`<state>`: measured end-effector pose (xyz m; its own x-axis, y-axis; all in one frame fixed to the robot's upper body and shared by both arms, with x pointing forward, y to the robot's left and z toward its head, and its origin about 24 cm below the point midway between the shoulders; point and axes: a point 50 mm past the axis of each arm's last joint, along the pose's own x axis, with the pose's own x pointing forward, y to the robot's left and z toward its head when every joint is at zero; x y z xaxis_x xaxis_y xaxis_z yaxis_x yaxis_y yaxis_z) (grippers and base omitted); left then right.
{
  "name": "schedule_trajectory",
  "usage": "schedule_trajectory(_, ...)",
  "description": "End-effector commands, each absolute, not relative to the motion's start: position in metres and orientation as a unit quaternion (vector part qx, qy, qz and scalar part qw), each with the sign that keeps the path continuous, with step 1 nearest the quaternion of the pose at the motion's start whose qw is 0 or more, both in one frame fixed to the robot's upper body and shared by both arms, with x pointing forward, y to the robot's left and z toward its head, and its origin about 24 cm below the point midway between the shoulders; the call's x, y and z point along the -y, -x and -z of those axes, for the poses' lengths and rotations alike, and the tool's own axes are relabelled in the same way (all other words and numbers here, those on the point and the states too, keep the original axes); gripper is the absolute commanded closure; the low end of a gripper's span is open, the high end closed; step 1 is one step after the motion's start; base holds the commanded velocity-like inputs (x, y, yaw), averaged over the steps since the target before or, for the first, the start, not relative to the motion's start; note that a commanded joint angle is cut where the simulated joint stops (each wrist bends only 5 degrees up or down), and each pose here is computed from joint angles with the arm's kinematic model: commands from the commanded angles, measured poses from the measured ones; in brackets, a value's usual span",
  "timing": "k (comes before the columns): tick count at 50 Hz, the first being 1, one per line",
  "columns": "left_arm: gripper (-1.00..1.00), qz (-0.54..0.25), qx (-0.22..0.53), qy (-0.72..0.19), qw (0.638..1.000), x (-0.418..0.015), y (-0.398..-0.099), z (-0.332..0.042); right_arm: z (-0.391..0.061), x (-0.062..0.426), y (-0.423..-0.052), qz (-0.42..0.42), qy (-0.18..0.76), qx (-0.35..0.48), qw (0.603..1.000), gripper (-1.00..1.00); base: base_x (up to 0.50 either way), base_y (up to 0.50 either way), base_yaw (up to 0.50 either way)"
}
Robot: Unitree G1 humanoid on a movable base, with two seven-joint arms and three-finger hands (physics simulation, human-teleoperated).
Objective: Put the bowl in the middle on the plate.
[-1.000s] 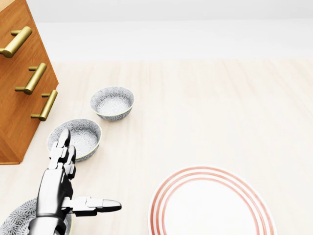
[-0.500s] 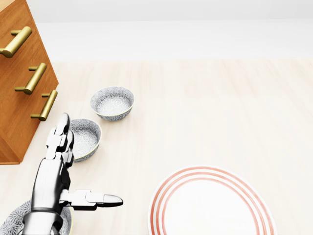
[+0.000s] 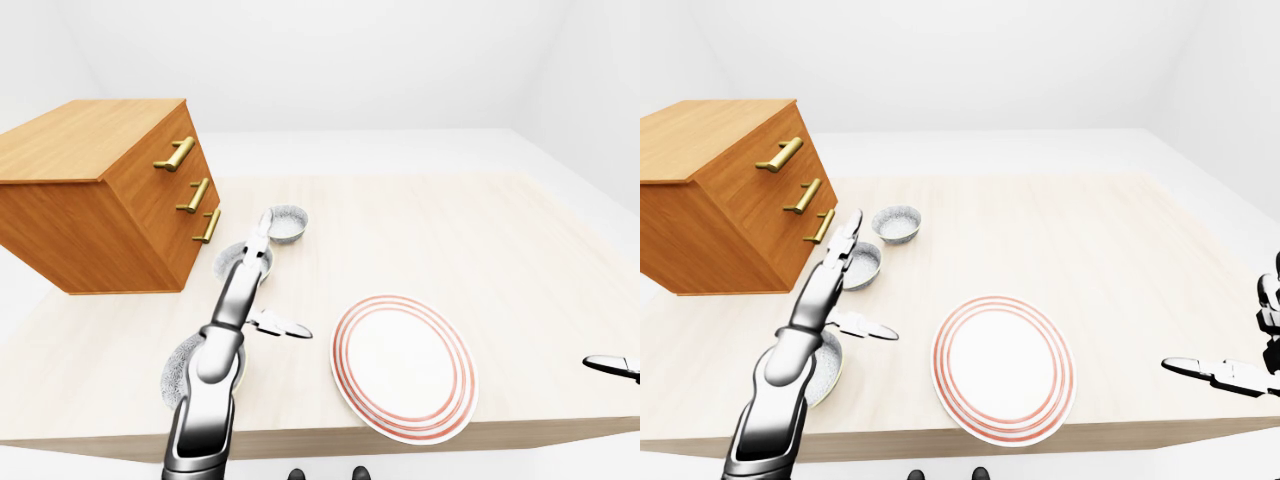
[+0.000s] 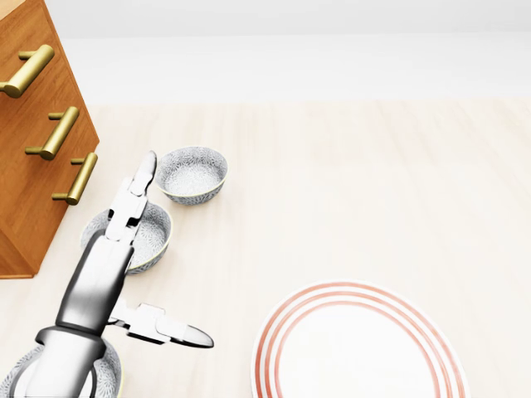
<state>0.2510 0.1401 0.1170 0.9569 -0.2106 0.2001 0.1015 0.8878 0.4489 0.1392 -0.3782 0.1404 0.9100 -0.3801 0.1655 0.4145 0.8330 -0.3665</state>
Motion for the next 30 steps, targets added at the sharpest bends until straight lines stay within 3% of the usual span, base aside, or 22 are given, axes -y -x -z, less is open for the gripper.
schedule_trajectory(1, -1.0, 0.117, 0.129, -0.32, 0.931, -0.136, -0.254, -0.129, -0.142, 0.377, -0.138, 0.204, 0.204, 0.045, 0.956, -1.0, 0.0, 0.0, 0.0)
schedule_trajectory(25, -1.0, 0.121, 0.102, -0.479, 0.863, -0.151, -0.273, -0.155, -0.134, 0.38, -0.141, 0.21, 0.195, 0.029, 0.958, -1.0, 0.0, 0.0, 0.0)
schedule_trajectory(30, -1.0, 0.093, 0.08, -0.537, 0.835, -0.16, -0.275, -0.154, -0.14, 0.378, -0.138, 0.207, 0.206, 0.039, 0.956, -1.0, 0.0, 0.0, 0.0)
